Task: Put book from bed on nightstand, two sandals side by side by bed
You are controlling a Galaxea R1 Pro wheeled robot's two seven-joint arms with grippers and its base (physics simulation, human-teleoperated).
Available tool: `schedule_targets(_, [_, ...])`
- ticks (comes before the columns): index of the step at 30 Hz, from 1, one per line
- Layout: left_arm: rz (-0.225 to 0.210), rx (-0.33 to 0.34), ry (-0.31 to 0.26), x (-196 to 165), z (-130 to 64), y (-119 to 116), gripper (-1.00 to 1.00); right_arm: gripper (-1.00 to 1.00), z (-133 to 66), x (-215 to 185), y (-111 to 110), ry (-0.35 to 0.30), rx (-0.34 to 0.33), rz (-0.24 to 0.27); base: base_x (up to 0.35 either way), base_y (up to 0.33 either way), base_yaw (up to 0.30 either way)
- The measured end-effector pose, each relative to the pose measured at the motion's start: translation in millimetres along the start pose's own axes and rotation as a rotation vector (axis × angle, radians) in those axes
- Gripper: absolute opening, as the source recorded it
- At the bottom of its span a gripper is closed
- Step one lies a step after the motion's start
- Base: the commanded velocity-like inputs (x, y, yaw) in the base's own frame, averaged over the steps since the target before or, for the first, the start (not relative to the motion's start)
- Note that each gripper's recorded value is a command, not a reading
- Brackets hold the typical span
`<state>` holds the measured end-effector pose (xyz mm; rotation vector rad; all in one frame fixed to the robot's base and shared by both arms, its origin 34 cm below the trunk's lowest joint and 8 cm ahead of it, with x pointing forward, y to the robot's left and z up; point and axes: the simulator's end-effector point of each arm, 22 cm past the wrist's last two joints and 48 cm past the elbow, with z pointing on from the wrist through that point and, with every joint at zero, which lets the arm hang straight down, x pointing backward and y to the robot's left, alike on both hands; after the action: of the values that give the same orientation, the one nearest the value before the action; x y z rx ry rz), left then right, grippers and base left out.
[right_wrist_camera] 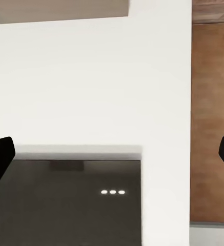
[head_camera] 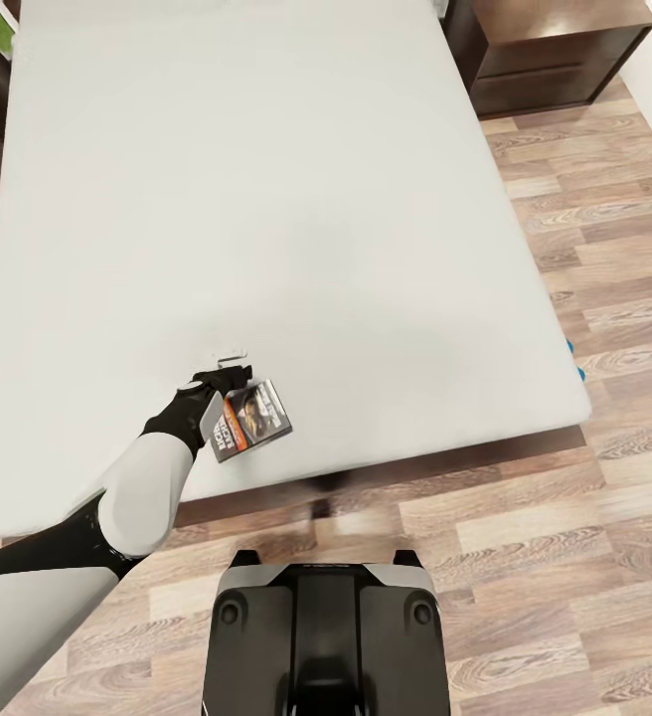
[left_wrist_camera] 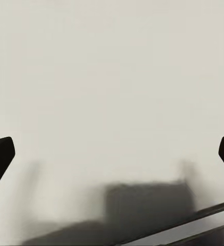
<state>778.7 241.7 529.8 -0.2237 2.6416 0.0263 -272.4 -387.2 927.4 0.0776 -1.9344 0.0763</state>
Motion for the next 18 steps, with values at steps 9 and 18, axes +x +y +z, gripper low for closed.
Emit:
schedule_targets(9, [0.000, 0.001, -0.014, -1.4, 1.1, -0.2, 1.00, 1.00, -0.3, 0.2, 0.0, 0.002, 0.000, -0.001, 0.020, 0.000, 0.000])
schedule_targets(18, [0.002, -0.004, -0.001, 14.0, 4.6, 3.0, 1.00, 1.00, -1.1, 4.4, -0.4, 0.013, 0.001, -0.003, 0.003, 0.000, 0.000])
